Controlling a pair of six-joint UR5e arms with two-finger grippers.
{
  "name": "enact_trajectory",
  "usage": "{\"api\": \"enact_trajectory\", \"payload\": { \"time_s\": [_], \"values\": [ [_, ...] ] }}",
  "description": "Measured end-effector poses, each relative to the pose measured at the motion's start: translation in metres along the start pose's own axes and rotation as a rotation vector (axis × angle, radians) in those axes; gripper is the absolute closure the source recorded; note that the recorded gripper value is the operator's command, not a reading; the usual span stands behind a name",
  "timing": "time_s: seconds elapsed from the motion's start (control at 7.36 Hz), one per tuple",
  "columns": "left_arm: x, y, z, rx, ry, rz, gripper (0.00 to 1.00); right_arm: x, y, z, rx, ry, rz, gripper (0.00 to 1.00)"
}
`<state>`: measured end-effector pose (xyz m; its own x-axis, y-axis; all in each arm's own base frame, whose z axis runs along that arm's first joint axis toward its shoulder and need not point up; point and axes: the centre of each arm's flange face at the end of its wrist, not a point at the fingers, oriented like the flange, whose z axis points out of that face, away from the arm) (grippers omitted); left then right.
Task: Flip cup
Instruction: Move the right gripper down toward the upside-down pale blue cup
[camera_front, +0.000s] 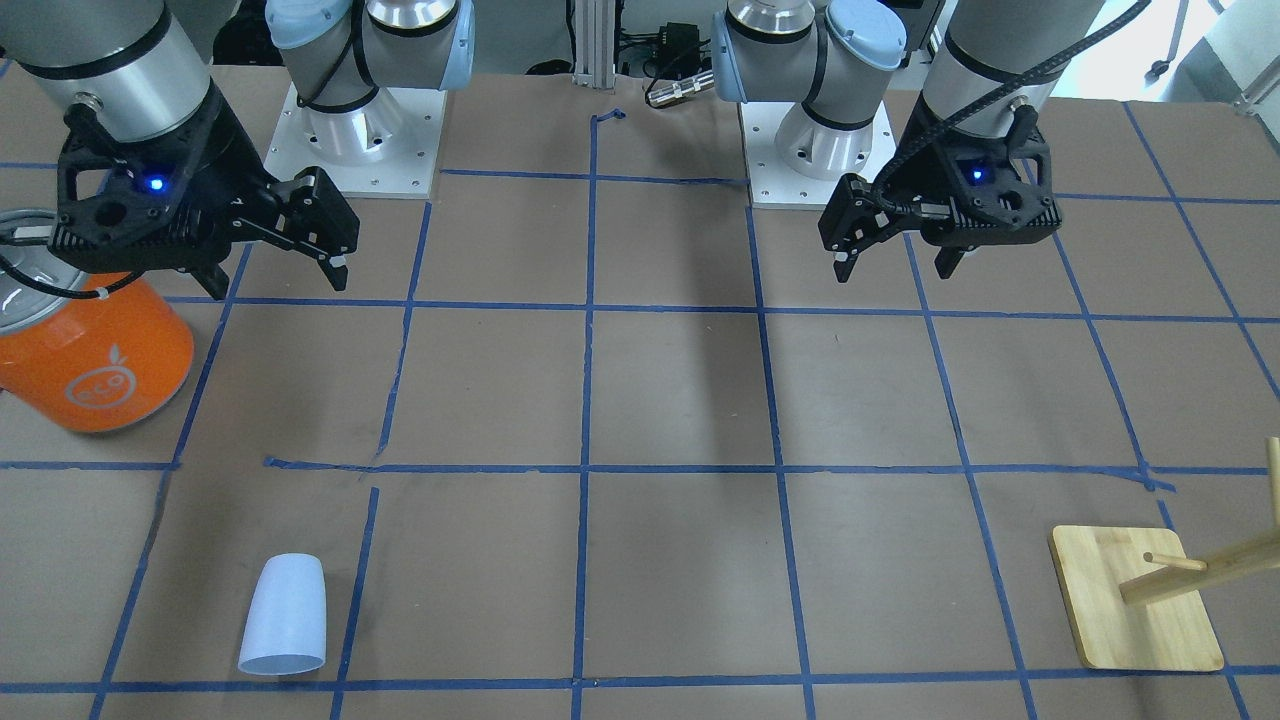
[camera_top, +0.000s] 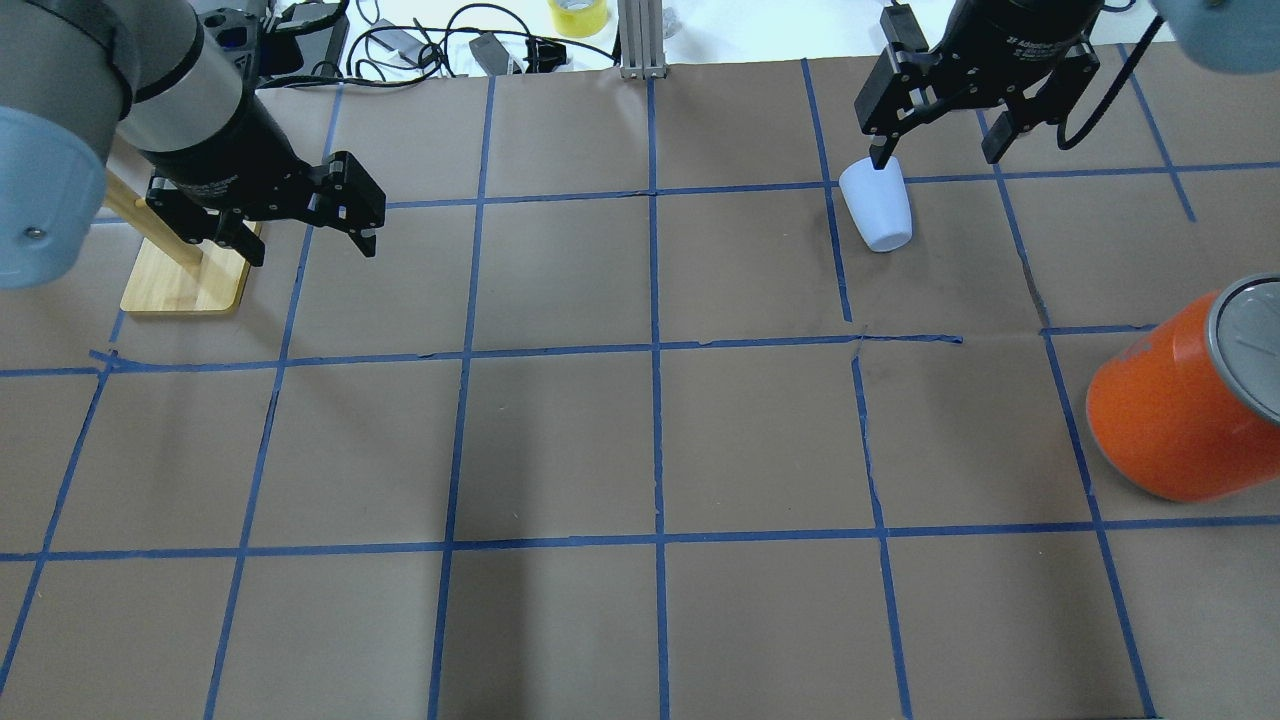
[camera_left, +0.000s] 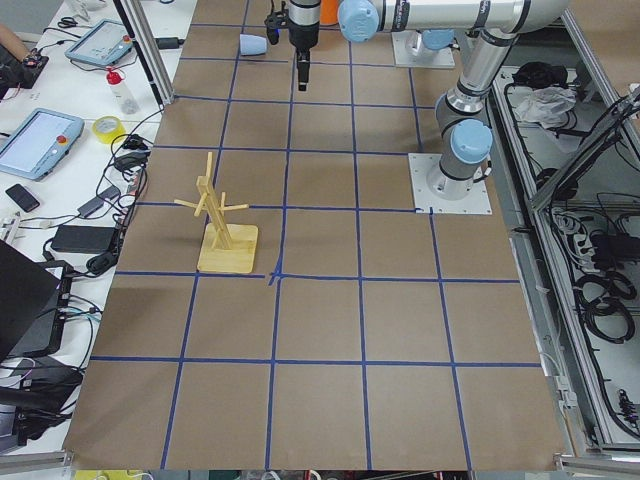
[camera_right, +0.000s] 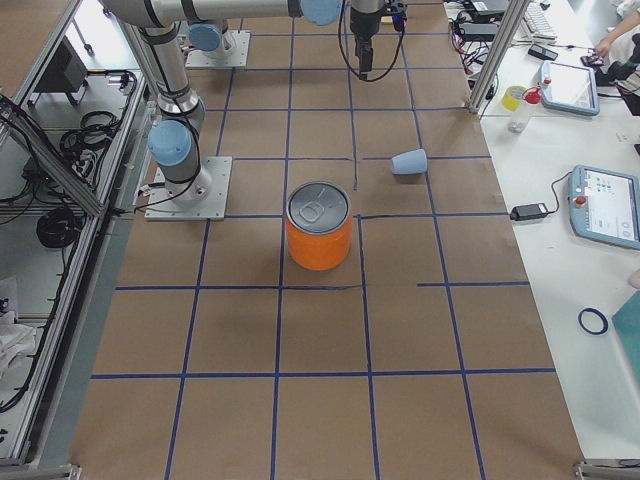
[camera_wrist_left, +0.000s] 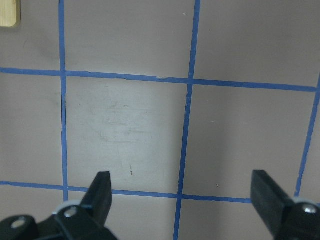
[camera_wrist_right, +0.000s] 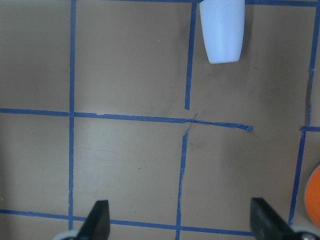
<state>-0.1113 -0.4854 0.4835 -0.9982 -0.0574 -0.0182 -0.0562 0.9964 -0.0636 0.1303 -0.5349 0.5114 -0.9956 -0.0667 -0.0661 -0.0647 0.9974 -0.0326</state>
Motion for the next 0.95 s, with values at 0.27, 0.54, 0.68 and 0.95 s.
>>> {"api": "enact_trajectory", "payload": {
  "time_s": [0.27,0.54,0.68,0.95],
  "values": [
    [0.000,0.001,-0.001,0.001,-0.004,0.006,0.00,0.005,-0.007,0.011,-0.019,0.011,0.004,0.00],
    [-0.001,0.002,-0.002,0.003,-0.006,0.006,0.00,0.012,-0.021,0.029,-0.036,0.015,0.026,0.00],
    [-0.001,0.002,-0.003,0.004,-0.006,0.006,0.00,0.022,-0.041,0.046,-0.014,0.021,0.039,0.00],
    [-0.001,0.003,-0.001,0.001,-0.007,0.005,0.00,0.053,-0.102,0.109,0.064,0.033,0.065,0.00]
  ]
}}
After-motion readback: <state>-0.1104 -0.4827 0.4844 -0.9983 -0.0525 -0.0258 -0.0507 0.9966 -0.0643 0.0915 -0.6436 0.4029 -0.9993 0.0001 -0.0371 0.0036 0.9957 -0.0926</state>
